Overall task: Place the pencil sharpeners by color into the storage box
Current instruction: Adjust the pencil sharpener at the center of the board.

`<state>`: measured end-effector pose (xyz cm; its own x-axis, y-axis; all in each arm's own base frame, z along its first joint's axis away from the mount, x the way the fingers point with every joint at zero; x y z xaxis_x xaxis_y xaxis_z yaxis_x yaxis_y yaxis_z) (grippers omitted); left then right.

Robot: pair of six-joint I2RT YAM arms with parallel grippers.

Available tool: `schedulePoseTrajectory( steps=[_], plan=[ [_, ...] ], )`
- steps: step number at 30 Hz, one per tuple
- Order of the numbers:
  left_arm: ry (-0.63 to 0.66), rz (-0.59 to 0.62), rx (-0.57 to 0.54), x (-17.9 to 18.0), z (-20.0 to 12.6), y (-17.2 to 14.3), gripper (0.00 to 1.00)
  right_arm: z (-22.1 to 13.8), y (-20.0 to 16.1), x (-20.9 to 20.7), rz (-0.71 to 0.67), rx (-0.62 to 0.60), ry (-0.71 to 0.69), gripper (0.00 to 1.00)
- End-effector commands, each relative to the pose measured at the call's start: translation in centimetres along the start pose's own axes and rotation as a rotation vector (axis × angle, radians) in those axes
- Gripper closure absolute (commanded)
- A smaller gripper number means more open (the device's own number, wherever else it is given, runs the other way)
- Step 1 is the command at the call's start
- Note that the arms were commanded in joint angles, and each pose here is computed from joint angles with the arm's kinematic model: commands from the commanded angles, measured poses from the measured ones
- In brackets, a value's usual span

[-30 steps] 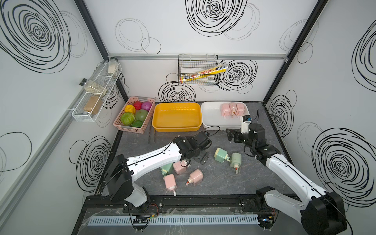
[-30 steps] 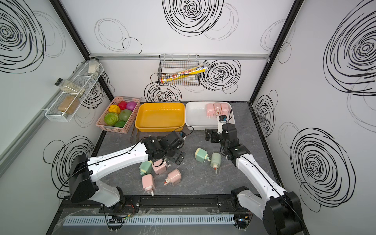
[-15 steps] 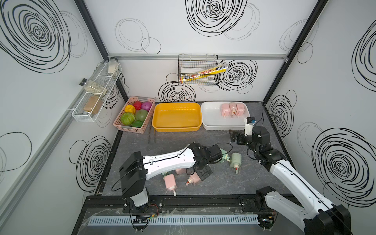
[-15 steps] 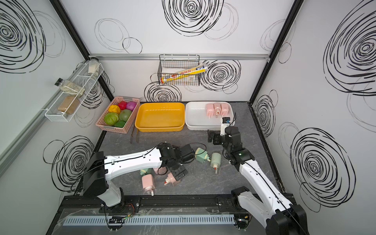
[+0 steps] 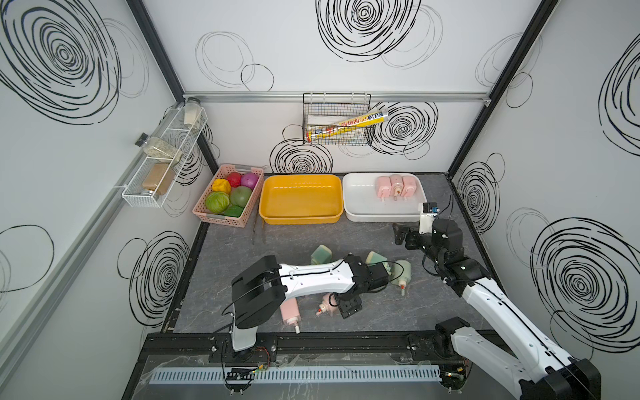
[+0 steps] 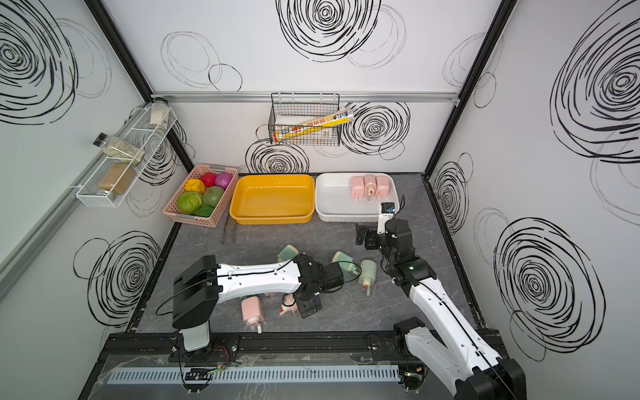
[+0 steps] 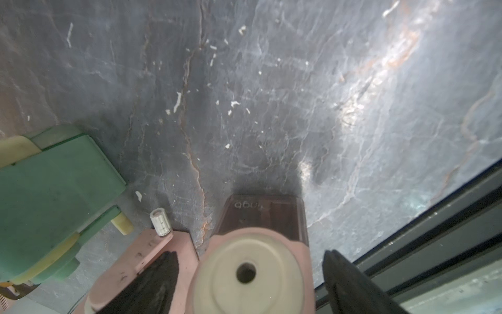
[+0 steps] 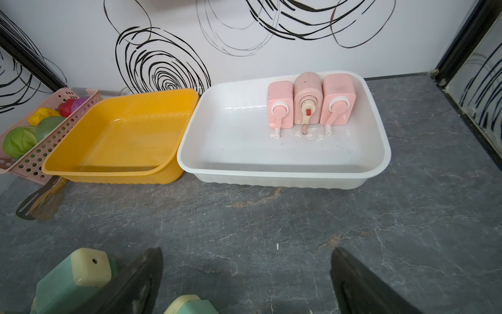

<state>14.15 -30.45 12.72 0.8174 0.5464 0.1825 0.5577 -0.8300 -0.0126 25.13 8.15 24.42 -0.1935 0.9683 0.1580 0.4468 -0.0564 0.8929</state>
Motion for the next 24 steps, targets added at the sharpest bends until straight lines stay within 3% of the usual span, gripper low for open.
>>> schedulePoseTrajectory(
  steps=[1, 14, 19, 24],
  plan=[
    [-0.007, 0.01, 0.011, 0.14, -0.34, 0.49, 0.12, -0.22, -0.39, -0.31, -0.012, 0.002, -0.018, 0.0],
    [-0.013, 0.007, 0.02, 0.39, -0.16, 0.83, 0.22, -0.26, -0.46, -0.39, -0.015, -0.003, -0.024, 0.0],
    [-0.012, 0.007, 0.016, 0.44, -0.25, 0.88, 0.21, -0.25, -0.51, -0.43, -0.015, -0.002, -0.026, 0.0],
    [-0.019, -0.003, 0.008, 0.73, -0.43, 0.9, 0.31, -0.24, -0.52, -0.44, -0.015, -0.002, -0.028, 0.0]
  ],
)
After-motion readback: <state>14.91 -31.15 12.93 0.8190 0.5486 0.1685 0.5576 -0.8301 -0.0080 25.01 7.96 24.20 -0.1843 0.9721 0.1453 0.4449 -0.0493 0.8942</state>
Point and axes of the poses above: each gripper's point midway between its finger pads, its own z axis out along the fingers, its own x axis along the line the jaws close on, y = z × x, the point moved 7 cm from there along -z, back along the fingers, and after that the axes turned 4 degrees about -z, right-handed, at the moved point
